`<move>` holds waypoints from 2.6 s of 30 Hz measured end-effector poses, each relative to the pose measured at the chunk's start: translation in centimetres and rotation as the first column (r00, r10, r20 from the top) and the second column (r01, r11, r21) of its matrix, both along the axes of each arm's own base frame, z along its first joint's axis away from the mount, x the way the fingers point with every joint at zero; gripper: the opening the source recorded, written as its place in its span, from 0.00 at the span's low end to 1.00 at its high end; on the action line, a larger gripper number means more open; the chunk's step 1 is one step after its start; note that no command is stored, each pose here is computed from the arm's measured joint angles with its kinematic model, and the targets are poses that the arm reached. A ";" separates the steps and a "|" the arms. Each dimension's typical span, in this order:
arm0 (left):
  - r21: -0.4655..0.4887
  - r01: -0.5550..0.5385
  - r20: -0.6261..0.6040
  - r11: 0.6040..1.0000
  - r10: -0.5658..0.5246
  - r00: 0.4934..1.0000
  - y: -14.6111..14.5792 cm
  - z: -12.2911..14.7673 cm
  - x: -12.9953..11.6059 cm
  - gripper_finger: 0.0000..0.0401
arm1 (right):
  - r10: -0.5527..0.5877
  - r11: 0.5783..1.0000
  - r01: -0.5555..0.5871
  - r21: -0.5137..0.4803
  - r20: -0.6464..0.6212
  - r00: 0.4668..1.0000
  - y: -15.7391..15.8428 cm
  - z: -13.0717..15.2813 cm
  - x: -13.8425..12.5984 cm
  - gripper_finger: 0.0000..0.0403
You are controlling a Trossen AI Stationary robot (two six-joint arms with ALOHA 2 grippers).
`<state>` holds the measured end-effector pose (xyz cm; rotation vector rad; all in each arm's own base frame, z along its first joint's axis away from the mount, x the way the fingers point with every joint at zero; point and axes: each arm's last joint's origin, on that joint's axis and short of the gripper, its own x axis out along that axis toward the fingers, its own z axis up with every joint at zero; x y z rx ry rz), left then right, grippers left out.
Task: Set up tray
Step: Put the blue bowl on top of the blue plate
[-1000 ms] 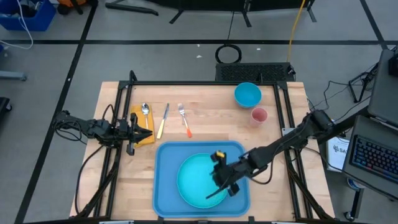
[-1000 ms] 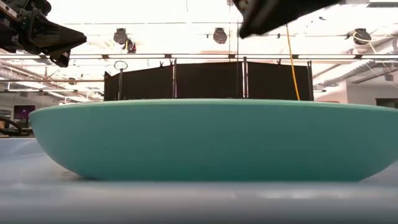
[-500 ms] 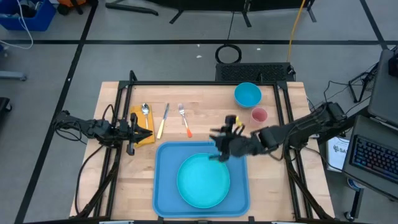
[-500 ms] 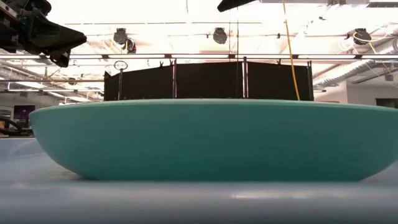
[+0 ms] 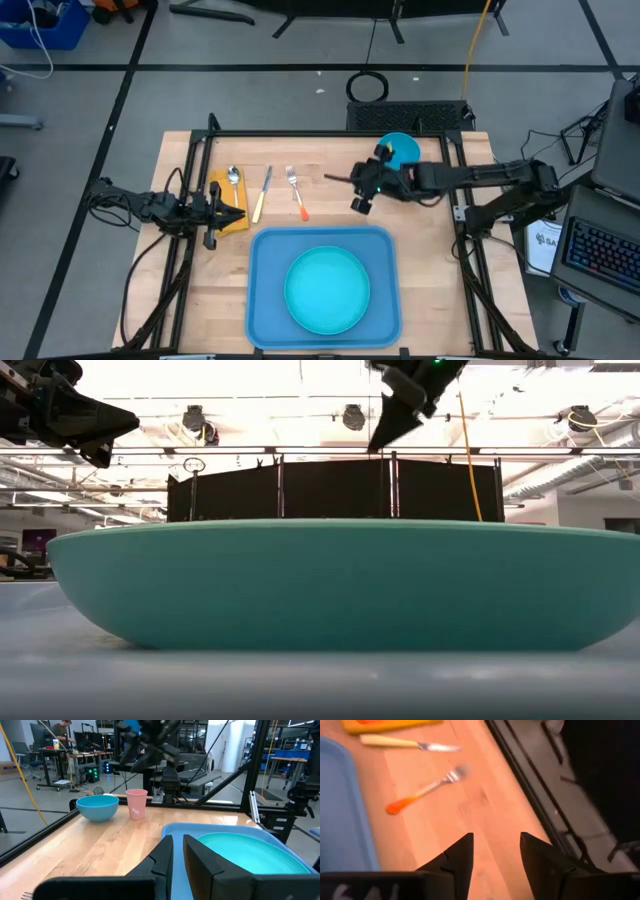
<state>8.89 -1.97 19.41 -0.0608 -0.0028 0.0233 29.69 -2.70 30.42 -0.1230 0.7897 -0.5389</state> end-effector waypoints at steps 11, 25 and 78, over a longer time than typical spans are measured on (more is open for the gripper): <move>0.000 0.000 0.000 1.000 0.000 1.000 0.0 0.0 0.0 0.12 | -0.099 0.980 0.115 0.162 -0.103 0.990 -5.1 -1.3 -1.4 0.49; 0.004 -0.018 -0.002 1.000 0.018 1.000 0.1 0.0 0.0 0.12 | -0.178 0.937 0.246 0.248 -0.266 0.947 -8.8 -5.9 -1.4 0.49; 0.013 -0.019 -0.001 1.000 0.019 1.000 0.1 0.0 0.0 0.12 | -0.247 0.871 0.358 0.336 -0.331 0.911 -12.7 -10.9 -5.4 0.05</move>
